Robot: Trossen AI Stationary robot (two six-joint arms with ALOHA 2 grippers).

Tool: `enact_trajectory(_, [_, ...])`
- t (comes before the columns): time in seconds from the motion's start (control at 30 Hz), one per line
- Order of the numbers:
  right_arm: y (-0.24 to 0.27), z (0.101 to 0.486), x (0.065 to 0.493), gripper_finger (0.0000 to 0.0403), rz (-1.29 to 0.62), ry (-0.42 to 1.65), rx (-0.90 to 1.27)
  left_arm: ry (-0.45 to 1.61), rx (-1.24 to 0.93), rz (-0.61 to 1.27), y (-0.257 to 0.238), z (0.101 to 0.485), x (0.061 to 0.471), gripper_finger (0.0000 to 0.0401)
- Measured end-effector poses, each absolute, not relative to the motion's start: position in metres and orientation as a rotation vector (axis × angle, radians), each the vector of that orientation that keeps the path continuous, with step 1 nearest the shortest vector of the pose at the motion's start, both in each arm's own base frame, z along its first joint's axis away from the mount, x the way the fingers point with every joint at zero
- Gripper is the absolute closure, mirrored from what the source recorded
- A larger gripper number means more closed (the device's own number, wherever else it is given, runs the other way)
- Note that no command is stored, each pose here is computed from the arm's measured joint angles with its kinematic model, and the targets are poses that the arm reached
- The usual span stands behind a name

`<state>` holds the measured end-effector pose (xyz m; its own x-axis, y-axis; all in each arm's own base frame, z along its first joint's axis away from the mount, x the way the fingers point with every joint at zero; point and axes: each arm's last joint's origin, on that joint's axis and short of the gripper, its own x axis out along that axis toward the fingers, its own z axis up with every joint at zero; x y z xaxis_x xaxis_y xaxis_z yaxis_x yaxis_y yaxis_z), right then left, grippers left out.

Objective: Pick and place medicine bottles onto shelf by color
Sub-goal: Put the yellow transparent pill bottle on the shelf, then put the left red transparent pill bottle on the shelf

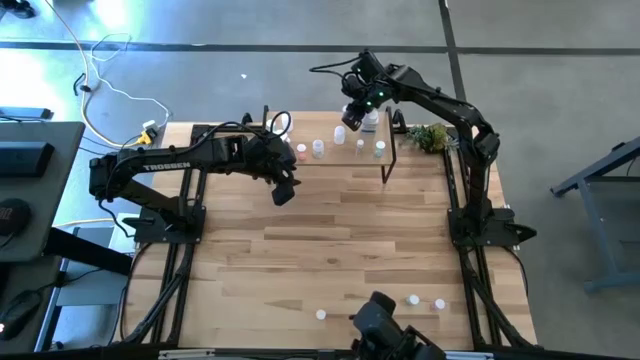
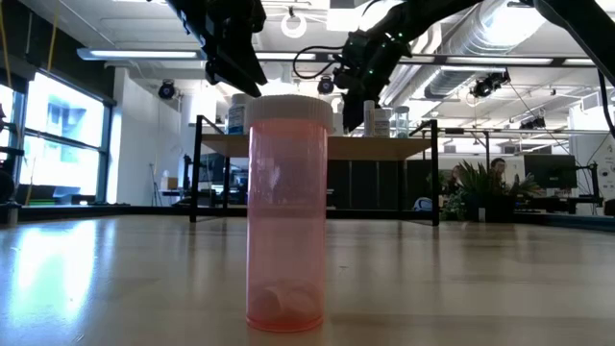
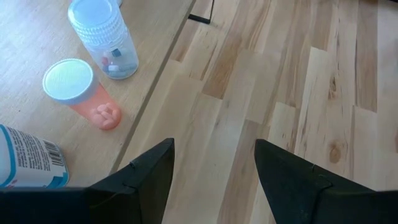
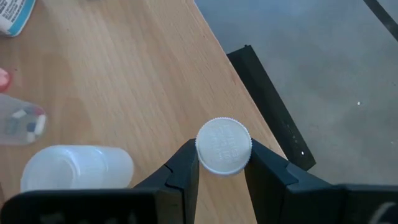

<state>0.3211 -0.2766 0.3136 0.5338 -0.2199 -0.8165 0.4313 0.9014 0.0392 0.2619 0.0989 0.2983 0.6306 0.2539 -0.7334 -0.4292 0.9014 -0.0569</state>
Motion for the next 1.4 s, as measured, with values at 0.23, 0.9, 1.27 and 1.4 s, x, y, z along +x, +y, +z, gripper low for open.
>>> enact_trajectory(0.23, [-0.276, 0.313, 0.320, 0.0308, -0.398, 0.946, 0.251, 0.798, -0.236, 0.395, 0.099, 0.298, 0.262, 0.0188])
enact_trajectory(0.9, [-0.276, 0.313, 0.320, 0.0239, -0.415, 0.950, 0.256, 0.798, -0.236, 0.395, 0.099, 0.298, 0.262, 0.0188])
enact_trajectory(1.27, [-0.273, 0.344, 0.316, 0.0238, -0.433, 0.899, 0.246, 0.799, -0.237, 0.392, 0.099, 0.298, 0.262, 0.0188])
enact_trajectory(1.4, [-0.269, 0.361, 0.311, 0.0238, -0.449, 0.892, 0.279, 0.813, -0.240, 0.392, 0.098, 0.297, 0.261, 0.0188])
